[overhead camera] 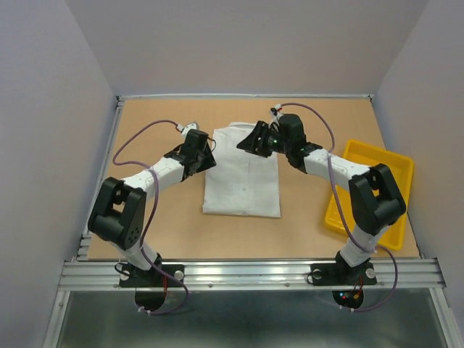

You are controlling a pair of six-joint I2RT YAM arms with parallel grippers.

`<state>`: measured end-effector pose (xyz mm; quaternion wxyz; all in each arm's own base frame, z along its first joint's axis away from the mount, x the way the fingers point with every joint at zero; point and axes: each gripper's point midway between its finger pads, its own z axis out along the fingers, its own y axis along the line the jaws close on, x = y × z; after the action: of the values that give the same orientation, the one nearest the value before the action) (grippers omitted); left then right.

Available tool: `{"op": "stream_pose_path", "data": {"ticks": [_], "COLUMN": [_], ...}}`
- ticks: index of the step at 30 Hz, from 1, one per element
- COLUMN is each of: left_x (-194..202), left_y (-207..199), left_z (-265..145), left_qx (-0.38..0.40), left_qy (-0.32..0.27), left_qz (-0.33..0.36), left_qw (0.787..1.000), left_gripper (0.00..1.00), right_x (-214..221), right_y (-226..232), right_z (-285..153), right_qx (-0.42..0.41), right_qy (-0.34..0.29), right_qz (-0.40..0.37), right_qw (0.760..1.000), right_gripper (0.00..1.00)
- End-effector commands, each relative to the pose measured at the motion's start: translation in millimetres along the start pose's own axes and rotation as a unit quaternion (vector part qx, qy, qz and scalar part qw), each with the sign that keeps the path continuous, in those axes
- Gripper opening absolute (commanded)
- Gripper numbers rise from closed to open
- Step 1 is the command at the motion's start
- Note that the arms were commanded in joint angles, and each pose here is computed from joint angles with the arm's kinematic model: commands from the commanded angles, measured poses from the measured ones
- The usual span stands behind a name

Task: Fold and stack the long sleeve shirts
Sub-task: Fold the shirt

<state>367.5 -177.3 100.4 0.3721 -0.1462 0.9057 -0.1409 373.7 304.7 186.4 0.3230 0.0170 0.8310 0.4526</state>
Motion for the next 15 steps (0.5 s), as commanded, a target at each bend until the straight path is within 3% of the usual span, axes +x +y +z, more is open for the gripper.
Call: {"op": "stream_pose_path", "data": {"ticks": [1, 8, 12, 15], "left_x": [-12, 5, 17, 16], "left_y": [-14, -19, -7, -4], "left_z": [21, 57, 66, 61], "left_qx": [0.015, 0.020, 0.003, 0.000], "left_qy": [-0.009, 0.018, 0.027, 0.023], "left_qz": [0.029, 0.032, 0.028, 0.023], "left_qw": [0.999, 0.999, 0.999, 0.999], "left_gripper": [0.51, 0.50, 0.50, 0.50], "right_x": [-24, 9, 33, 25], "right_y": [39, -47, -106, -119], "right_z": [31, 75, 62, 44], "right_qx": [-0.114, -0.039, 0.021, 0.029], "right_qy": [-0.031, -0.025, -0.032, -0.048], "right_qz": [0.006, 0.051, 0.086, 0.087], "right_qw": [0.993, 0.998, 0.996, 0.995], "right_gripper": [0.55, 0.53, 0.52, 0.52]}}
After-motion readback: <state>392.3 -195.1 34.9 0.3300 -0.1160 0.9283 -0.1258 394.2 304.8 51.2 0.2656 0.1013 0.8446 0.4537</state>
